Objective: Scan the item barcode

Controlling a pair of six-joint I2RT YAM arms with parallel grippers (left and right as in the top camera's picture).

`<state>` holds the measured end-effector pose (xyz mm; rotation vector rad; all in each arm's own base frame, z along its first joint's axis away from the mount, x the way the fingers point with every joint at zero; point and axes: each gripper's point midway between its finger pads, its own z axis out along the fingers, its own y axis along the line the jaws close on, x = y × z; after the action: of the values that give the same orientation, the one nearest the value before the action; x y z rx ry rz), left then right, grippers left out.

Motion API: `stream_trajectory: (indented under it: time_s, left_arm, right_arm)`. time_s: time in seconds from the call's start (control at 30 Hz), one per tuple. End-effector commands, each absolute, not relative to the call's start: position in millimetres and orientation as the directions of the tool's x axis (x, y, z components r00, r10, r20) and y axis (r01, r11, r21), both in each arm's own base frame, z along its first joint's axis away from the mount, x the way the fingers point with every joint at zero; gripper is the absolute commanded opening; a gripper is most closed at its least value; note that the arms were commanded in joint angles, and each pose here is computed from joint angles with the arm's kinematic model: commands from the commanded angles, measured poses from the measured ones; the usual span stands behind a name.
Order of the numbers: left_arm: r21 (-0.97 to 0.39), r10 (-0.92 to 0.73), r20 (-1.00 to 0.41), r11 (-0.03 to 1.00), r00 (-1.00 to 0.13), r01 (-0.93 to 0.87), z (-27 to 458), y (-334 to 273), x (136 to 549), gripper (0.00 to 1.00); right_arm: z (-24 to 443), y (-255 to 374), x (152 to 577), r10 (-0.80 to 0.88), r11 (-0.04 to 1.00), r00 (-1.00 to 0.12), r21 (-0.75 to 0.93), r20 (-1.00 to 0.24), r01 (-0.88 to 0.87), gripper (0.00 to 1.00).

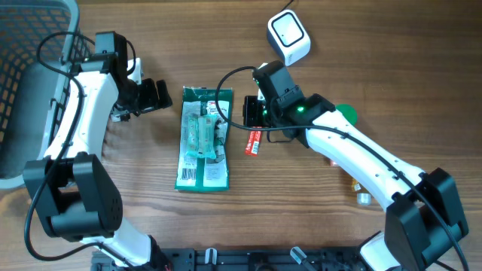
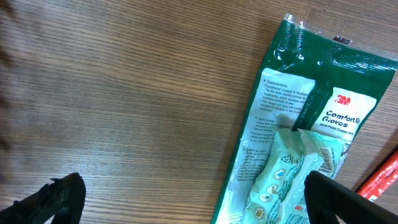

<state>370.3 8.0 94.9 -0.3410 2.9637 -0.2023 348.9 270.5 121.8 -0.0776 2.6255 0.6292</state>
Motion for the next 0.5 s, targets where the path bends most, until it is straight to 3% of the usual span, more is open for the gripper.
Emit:
stream_trajectory:
  time_s: [0.0,0.27,0.47]
  left_arm:
    - [-0.160,-0.234,-0.144,0.964,-0.962,-0.210,98,7,370,1.00]
    - [-0.160,-0.234,-0.144,0.964,-0.962,-0.210,98,7,370,1.00]
    - [-0.160,-0.234,-0.144,0.964,-0.962,-0.210,98,7,370,1.00]
  right_arm:
    - [122,269,364,0.004,0.913,-0.865,0.354,-0.502,-0.202,0.09]
    - [87,276,376,-0.148,0.907,-0.835,0.263,-0.530,-0.328,0.09]
    - [53,286,392,-0.147,0.908,-0.832,0.260,-0.536,-0.328,0.09]
